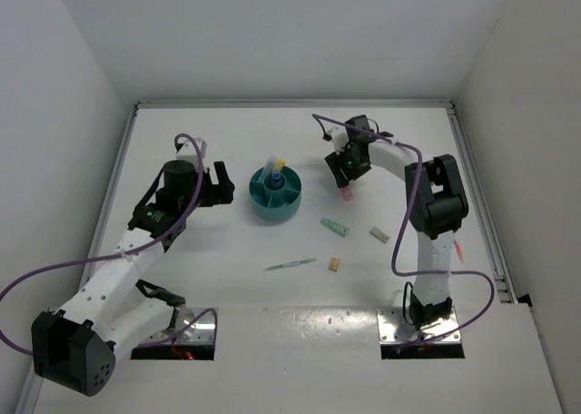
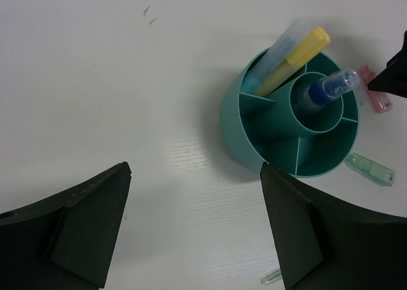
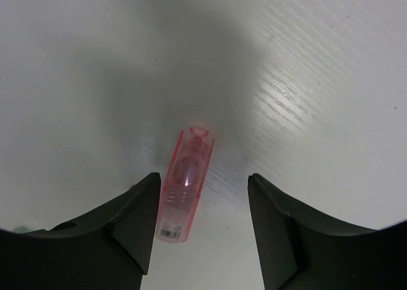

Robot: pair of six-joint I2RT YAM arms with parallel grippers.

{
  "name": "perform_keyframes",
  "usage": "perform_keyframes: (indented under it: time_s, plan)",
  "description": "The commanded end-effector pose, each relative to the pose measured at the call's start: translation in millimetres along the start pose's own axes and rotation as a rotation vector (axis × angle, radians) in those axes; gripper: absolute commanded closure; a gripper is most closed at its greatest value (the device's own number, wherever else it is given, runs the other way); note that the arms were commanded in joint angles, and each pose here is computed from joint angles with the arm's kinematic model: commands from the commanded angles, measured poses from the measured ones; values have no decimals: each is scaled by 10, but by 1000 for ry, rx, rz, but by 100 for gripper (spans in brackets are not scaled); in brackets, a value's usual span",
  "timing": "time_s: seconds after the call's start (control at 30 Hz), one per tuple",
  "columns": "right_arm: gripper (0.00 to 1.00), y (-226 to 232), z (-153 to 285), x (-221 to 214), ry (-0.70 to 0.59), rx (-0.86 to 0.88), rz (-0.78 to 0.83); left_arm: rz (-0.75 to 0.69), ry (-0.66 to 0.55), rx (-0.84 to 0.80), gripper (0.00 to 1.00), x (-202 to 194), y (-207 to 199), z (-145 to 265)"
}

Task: Sort the stationery into containers
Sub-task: Pick up the stationery from the center of the board.

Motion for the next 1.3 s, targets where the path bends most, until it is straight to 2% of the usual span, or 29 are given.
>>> perform_keyframes:
  time_s: [0.0,0.2,0.3,0.33,0.43,0.53,0.57,0.6,0.67,0.77,0.8,0.83,0.87,0.93,0.97,1.0,1.1,1.17,1.2,1.27]
  plan:
    - [42,16,-75,78,-13,-31,-2,-2,-40,-28,11,71,-12,17]
    - [45,63,-210,6,39,-10,0,-2,-40,-28,11,71,-12,17]
    - [60,68,-226,-15,61,-2,-3,-3,-37,-37,11,69,-18,18]
    - [72,73,-222,-28,69,1,-4,-3,-37,-37,11,69,-18,18]
    - [84,86,-218,-40,76,14,-6,-3,-37,-37,11,69,-18,18]
    - [91,69,-165,35,51,62,-6,-3,-37,-37,11,69,-18,18]
    - [97,98,-137,41,58,98,-10,-3,-37,-37,11,69,-18,18]
    - [100,74,-85,74,35,129,-8,-3,-37,-37,11,69,-18,18]
    - [100,119,78,217,-44,215,36,-3,-37,-37,11,69,-18,18]
    - [100,177,538,511,-286,267,141,-12,-33,-48,11,66,-23,20]
    - [100,277,626,510,-360,356,164,-12,-33,-48,11,66,-23,20]
    - [100,321,917,604,-480,367,252,-12,-38,-60,11,76,-34,18]
    - [100,418,969,593,-586,451,324,-12,-30,-57,11,44,-23,9]
    - [100,505,1229,640,-755,471,436,-13,-27,-66,11,42,-30,11]
    - [100,594,1266,645,-814,525,478,-13,-27,-66,11,42,-30,11]
    - [100,594,1261,674,-883,505,527,-13,-18,-63,11,30,-27,-8]
    - [100,662,1223,855,-937,629,474,-13,-18,-63,11,30,-27,-8]
    - [100,652,1217,1021,-921,717,404,-13,-18,-63,11,30,-27,-8]
    - [100,664,1001,1049,-878,756,348,-13,-26,-66,11,43,-32,-11]
    - [100,695,903,1120,-842,809,257,-22,-27,-66,11,43,-28,-12]
Point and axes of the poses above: each gripper's point midway between its finger pads, its own z axis back along the fingers, its own y axis along the line the jaws close on, x = y × z, the point moved 10 cm from there along z, back along the fingers, and after that the axes turned 2 degrees about z, right-handed, at the moved point
